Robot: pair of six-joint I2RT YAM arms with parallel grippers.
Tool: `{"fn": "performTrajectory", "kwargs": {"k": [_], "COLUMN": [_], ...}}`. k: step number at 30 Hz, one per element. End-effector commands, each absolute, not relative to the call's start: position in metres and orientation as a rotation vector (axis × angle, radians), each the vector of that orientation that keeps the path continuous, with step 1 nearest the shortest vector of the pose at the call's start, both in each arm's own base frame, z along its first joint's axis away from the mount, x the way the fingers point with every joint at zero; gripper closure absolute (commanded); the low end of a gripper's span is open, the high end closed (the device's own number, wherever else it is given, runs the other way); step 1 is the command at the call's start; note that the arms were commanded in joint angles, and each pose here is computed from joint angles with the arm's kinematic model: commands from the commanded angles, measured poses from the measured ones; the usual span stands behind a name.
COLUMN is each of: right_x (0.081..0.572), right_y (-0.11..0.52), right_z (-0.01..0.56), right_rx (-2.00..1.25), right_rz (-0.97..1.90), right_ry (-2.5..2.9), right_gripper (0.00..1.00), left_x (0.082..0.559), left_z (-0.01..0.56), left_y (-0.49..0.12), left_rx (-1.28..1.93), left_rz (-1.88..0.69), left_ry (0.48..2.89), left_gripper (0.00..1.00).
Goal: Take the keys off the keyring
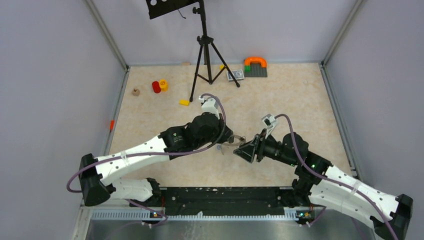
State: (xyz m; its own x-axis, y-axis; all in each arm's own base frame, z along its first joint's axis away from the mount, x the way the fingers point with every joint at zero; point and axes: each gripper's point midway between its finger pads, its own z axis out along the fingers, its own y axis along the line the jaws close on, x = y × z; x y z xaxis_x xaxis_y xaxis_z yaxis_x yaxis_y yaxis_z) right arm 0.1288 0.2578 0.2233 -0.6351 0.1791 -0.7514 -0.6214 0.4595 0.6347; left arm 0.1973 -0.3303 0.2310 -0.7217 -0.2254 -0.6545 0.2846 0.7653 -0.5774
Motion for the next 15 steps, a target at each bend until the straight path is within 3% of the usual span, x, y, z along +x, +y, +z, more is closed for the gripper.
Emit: {"fn": "performTrajectory", "kwargs": {"k": [1,15], "right_x": [0.146,0.169], "right_y": [0.264,0.249], "right_z": [0.239,0.240], "right_rx": [-0.281,-0.186], "right_rz": [1.288,1.251], "right_ry": [1.811,1.486], "right_gripper": [0.44,0.41], "left_x": [0.208,0.207], "left_z": [0.270,0.283], "left_y": [-0.331,-0.332], "left_rx": [-0.037,-0.040], "left_rz": [-0.929,-0.951], "left_ry": [2.128,2.111], "left_gripper": [1.00,1.00]}}
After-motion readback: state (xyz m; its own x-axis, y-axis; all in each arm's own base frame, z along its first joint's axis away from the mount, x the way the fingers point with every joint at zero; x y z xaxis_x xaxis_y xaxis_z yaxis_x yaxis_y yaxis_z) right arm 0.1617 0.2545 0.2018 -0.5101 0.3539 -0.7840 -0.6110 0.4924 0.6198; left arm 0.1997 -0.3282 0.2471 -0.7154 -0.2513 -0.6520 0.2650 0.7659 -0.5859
